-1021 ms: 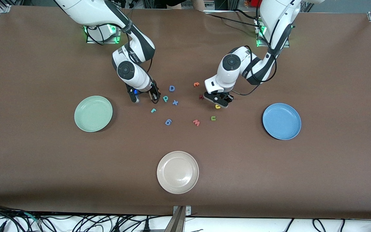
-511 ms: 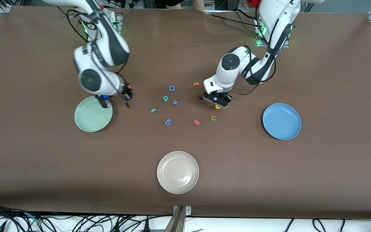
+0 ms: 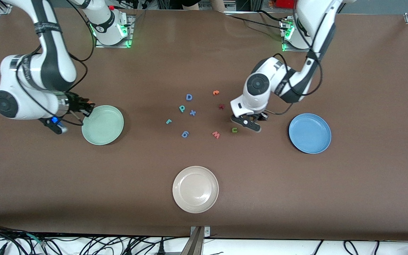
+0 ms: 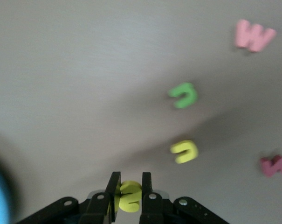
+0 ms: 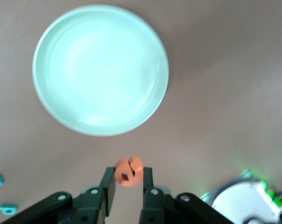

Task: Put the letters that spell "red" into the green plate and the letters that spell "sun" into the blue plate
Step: 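Drop the e on the green plate while the left gripper drops the s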

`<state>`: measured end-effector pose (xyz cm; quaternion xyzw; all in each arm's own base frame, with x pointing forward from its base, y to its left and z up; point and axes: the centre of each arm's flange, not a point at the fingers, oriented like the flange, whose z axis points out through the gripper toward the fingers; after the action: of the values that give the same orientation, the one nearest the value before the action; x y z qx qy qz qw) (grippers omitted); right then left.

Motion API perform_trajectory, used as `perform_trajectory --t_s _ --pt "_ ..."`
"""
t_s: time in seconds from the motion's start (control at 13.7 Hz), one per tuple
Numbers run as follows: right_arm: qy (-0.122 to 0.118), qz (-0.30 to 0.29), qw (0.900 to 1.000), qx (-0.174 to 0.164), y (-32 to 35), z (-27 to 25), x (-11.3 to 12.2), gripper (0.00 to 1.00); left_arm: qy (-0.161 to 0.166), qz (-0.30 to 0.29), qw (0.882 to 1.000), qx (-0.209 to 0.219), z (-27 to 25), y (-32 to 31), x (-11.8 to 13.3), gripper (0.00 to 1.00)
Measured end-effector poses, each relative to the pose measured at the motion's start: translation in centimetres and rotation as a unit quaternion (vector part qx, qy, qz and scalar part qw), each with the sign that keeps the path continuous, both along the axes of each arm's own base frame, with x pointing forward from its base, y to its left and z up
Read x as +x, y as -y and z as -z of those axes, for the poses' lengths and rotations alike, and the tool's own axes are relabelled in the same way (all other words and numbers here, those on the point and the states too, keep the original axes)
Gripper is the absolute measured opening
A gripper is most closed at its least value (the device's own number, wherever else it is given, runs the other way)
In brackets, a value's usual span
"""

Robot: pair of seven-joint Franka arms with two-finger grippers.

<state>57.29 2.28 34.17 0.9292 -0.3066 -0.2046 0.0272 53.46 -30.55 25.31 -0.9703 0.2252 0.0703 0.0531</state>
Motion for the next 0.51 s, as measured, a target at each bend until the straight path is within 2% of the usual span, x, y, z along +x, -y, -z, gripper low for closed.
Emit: perform_trajectory --t_s 0.22,0.51 --pt "0.017 -0.024 1.000 0.001 1.8 3.8 1.1 0.27 -0.030 0.011 0.999 0.002 -0.5 -7.5 3.7 0.22" --pt "0.029 -0.042 0.999 -0.011 2.1 10.4 1.6 0.27 -0.064 0.029 0.997 -0.014 1.2 -18.6 6.5 0.22"
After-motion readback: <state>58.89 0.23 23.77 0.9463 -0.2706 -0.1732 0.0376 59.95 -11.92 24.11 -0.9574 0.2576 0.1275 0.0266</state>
